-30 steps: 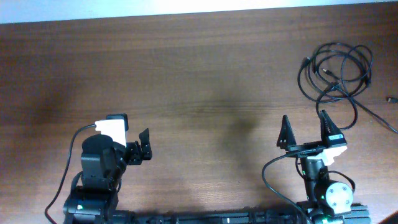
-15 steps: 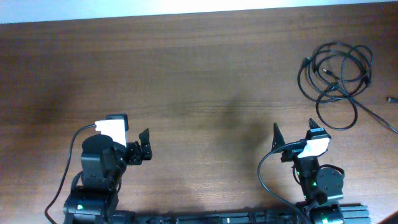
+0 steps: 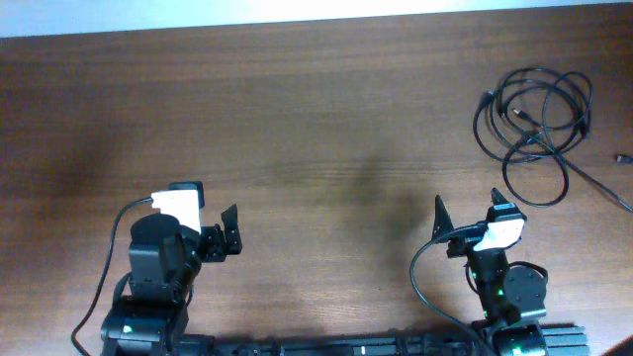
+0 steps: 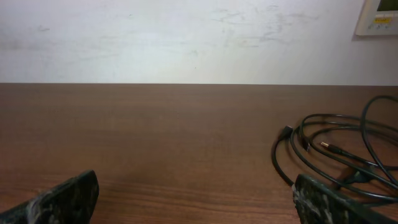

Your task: Untangle cables

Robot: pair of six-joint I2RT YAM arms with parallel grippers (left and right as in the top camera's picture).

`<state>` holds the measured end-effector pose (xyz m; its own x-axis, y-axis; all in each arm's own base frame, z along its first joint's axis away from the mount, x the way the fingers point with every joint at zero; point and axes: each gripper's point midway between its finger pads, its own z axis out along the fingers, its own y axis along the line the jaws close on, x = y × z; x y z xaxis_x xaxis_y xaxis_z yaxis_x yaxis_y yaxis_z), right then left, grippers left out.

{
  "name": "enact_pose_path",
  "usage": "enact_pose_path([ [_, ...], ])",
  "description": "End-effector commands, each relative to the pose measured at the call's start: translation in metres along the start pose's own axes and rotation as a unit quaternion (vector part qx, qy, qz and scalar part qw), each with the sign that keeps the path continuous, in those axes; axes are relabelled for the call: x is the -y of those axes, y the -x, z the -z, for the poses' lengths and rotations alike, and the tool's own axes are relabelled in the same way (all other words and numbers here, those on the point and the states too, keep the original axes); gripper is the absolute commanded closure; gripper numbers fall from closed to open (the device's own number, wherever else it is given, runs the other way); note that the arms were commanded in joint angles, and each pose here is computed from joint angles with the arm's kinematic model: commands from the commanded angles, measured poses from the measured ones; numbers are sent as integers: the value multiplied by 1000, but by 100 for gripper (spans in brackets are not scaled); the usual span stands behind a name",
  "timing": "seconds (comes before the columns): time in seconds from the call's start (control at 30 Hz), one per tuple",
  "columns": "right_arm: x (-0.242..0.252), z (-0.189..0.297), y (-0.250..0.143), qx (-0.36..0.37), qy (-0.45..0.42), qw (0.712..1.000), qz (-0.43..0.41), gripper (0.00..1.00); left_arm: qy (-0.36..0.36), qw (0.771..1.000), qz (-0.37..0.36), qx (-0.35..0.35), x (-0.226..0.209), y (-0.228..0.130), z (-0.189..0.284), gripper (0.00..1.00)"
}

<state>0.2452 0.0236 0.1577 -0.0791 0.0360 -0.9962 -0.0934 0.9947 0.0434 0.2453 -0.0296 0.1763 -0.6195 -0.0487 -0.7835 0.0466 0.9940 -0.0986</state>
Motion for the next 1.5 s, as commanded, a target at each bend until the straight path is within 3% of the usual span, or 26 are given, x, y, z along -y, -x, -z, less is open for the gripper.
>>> enact_pose_path([
  [0.0,2,0,-2,-1,-5,1000,5,2,6,1000,-1,-1,-3,-1,-1,1],
  [1.13,2,0,-2,-1,-5,1000,5,1,6,1000,-2,2,-2,0,1,1],
  [1.33,2,0,-2,-1,-5,1000,5,1,-6,999,0,51,-1,-9,5,1],
  [1.47,2,0,-2,-1,-5,1000,5,2,-23,991,-2,131,1,-8,-2,1],
])
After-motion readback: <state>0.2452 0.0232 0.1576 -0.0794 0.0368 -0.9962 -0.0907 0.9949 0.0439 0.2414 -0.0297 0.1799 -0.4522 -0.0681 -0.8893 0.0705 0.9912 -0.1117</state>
